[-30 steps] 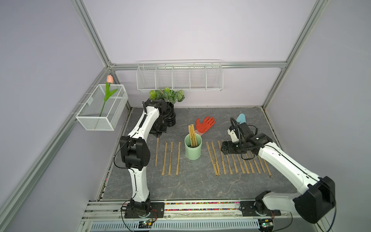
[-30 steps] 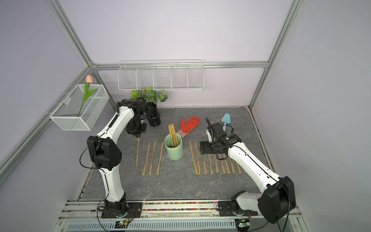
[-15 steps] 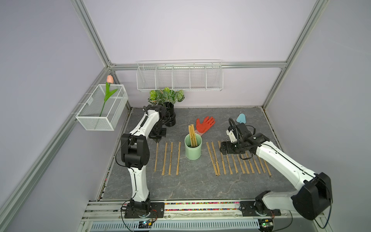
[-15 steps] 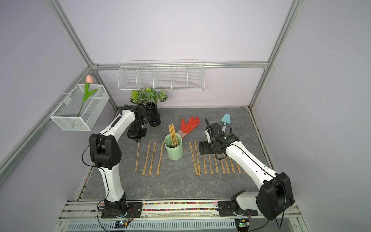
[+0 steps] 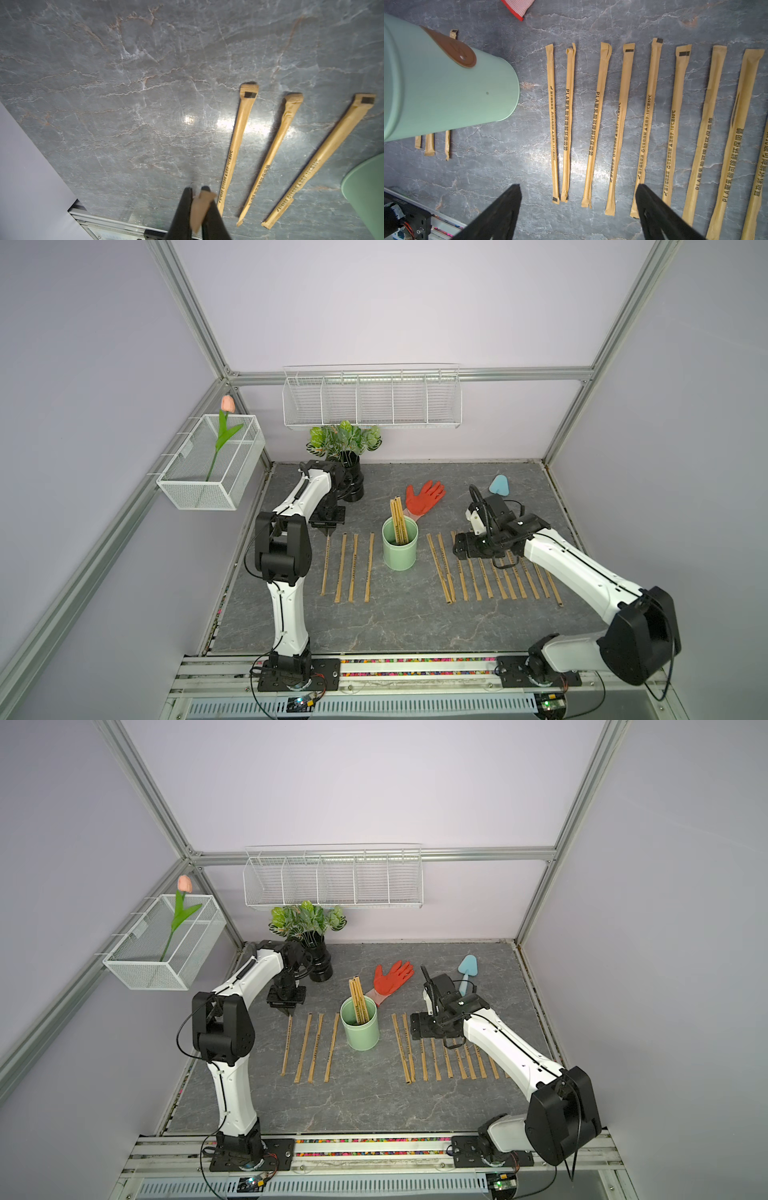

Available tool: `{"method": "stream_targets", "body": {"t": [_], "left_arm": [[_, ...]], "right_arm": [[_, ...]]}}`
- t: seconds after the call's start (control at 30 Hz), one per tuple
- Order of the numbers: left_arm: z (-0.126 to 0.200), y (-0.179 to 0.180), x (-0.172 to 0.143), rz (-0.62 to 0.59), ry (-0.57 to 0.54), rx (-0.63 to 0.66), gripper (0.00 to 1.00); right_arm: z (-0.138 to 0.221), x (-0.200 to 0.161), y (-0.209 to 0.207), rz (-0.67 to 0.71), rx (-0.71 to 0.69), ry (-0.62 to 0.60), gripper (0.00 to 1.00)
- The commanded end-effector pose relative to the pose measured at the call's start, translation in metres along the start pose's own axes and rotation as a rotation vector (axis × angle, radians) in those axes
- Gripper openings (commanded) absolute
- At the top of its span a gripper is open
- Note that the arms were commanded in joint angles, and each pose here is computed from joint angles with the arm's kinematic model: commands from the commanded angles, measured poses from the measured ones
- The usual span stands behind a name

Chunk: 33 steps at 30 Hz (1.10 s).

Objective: Take the straws out of the storage container
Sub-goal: Place the straw at the center of the board.

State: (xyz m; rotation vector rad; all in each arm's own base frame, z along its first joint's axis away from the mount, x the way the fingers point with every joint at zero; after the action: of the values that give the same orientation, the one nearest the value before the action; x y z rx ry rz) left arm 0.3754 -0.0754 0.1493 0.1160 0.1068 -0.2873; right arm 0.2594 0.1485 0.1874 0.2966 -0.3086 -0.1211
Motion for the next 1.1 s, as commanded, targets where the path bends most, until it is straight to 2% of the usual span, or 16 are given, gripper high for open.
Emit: {"method": "stream_targets", "body": {"t": [0.0,0.6,1.07], "left_arm": [[-0.015,0.0,0.003,0.008,0.021,-0.01,0.13],[-0.039,0.0,0.006,-0.009,0.065,-0.009,0.14],[-0.042,0.0,0.008,-0.006,0.065,-0.009,0.17]], "right_arm": [[-0.006,-0.001,-0.001,-0.002,0.002,0.016,0.89],[-0.01,-0.001,-0.001,-0.005,-0.004,0.028,0.89],[-0.012,0.001,0.0,-0.005,-0.008,0.034,0.89]]}}
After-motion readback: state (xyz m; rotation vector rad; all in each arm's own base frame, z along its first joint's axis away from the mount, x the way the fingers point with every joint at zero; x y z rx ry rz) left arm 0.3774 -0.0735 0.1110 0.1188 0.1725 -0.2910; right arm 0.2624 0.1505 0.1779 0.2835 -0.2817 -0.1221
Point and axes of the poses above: each gripper's point midway between its finger pads, its own z axis back along the fingers, its own y axis along the line the jaws close on, x = y × z, the point moved 6 cm from there along z, back along the fingers, and after that the axes turned 15 degrees about -z, right-handed, at the moved point
